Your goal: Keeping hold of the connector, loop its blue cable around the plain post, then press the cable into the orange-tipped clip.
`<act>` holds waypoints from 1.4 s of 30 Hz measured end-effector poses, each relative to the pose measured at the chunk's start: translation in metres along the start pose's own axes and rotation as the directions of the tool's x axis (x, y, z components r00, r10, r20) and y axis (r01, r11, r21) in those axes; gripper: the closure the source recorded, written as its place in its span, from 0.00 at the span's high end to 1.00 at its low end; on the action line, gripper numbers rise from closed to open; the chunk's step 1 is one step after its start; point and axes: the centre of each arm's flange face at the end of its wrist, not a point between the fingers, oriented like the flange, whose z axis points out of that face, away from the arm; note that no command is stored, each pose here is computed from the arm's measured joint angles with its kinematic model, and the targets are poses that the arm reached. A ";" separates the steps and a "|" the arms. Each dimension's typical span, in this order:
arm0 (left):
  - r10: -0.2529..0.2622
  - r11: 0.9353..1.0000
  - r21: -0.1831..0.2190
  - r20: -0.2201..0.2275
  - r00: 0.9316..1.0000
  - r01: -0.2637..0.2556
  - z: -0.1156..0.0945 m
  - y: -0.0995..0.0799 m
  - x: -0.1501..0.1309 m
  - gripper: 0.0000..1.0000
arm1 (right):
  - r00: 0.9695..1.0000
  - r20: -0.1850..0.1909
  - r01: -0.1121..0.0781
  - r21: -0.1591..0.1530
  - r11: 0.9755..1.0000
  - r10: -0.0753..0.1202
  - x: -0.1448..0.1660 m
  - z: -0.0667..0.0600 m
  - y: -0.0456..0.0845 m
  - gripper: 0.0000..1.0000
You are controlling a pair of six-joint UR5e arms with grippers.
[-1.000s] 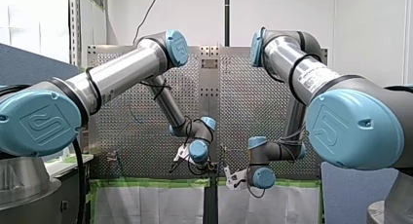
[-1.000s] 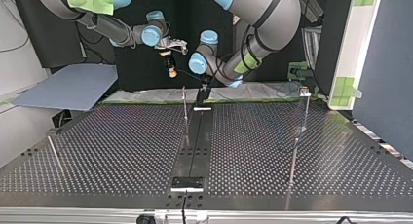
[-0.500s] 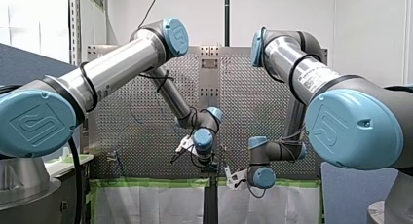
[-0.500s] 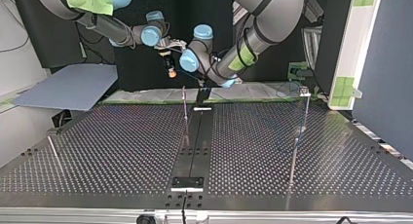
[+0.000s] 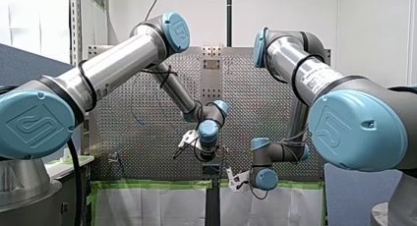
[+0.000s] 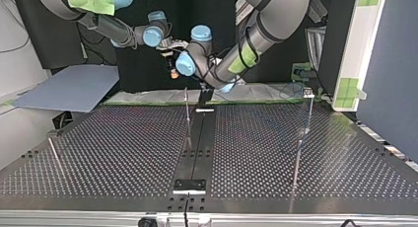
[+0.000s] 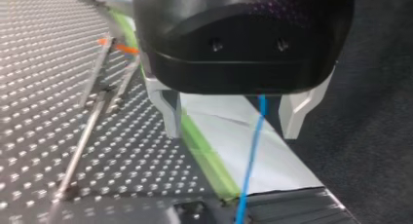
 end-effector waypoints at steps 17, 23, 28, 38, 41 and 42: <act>-0.135 0.990 0.028 -0.015 0.991 0.135 0.011 0.025 -0.063 0.99 | 1.000 0.003 0.006 0.004 1.000 -0.006 0.000 -0.001 -0.002 0.00; -0.115 0.993 0.005 -0.080 0.990 0.116 0.020 0.049 -0.057 0.99 | 1.000 0.010 0.010 0.010 1.000 -0.010 0.000 -0.002 -0.005 0.00; -0.100 0.995 -0.009 -0.131 0.986 0.100 0.021 0.061 -0.051 0.99 | 1.000 0.011 0.012 0.013 1.000 -0.012 0.000 -0.003 -0.006 0.00; -0.038 0.999 0.008 -0.210 0.977 0.041 0.016 0.069 -0.043 0.99 | 1.000 0.007 0.013 0.014 1.000 -0.013 0.001 -0.001 -0.007 0.00; -0.023 0.999 0.020 -0.234 0.972 0.029 0.014 0.070 -0.041 0.99 | 1.000 0.006 0.013 0.014 1.000 -0.013 0.001 -0.001 -0.007 0.00; -0.019 0.999 0.023 -0.241 0.970 0.025 0.014 0.071 -0.041 0.99 | 1.000 0.006 0.013 0.014 1.000 -0.013 0.001 -0.001 -0.007 0.00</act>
